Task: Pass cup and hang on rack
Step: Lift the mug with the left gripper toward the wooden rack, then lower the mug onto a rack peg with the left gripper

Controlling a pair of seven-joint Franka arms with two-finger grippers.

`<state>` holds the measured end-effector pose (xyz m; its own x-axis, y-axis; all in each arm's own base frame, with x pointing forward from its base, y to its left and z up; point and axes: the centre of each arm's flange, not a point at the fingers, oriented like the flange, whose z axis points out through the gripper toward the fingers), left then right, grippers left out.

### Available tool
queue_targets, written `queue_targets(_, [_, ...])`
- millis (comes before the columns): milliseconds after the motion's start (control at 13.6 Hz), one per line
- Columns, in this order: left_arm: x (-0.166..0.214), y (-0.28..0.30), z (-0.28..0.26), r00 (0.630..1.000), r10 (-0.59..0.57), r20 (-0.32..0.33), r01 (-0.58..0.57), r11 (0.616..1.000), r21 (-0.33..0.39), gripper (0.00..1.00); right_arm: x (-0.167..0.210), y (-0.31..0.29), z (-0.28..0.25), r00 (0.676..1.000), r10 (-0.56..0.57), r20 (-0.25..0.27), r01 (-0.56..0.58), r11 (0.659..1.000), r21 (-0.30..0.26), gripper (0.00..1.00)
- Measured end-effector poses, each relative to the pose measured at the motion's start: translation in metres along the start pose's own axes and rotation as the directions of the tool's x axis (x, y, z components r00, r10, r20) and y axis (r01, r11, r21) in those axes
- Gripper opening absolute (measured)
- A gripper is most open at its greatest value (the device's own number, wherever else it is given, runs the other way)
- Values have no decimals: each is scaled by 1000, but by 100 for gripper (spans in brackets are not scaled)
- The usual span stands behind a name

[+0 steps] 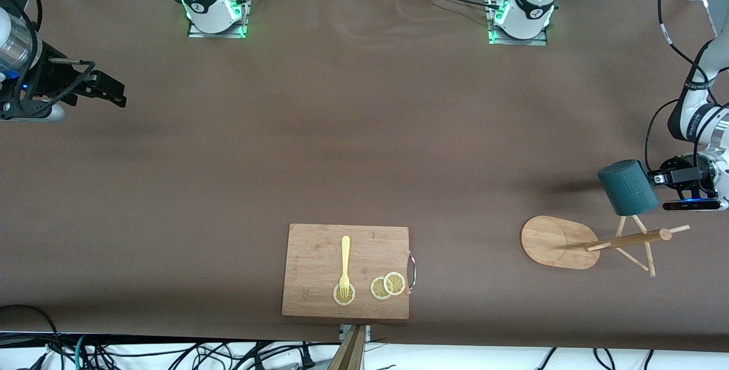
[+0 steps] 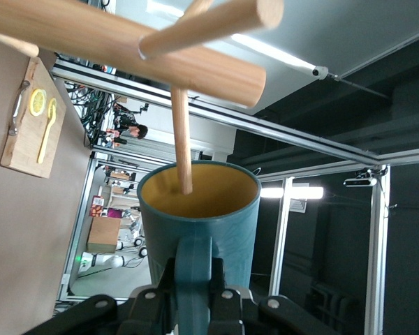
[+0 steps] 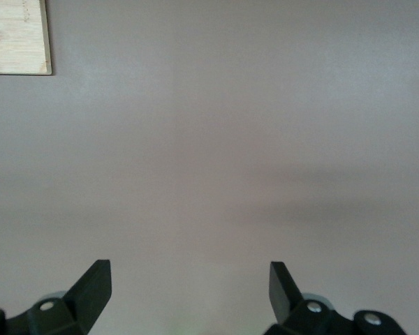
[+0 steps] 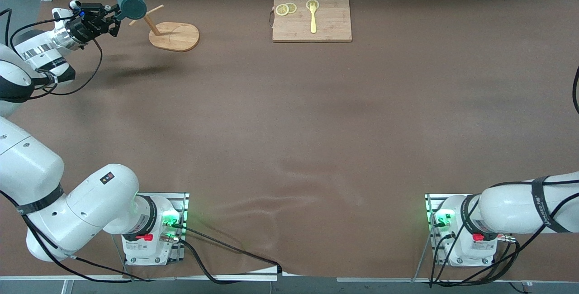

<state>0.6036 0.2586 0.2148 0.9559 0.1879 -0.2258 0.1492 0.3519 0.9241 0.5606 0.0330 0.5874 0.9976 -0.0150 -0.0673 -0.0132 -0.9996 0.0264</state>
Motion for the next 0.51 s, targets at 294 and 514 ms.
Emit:
queue_targets(294, [10, -12, 0, 1000, 0, 6, 0, 1000, -25, 21, 0, 0, 0, 1000, 0, 1, 0, 1000, 0, 100])
queue_targets(514, [15, -26, 2, 1000, -9, -1, 9, 998, -58, 21, 0, 0, 0, 1000, 0, 3, 0, 1000, 0, 100])
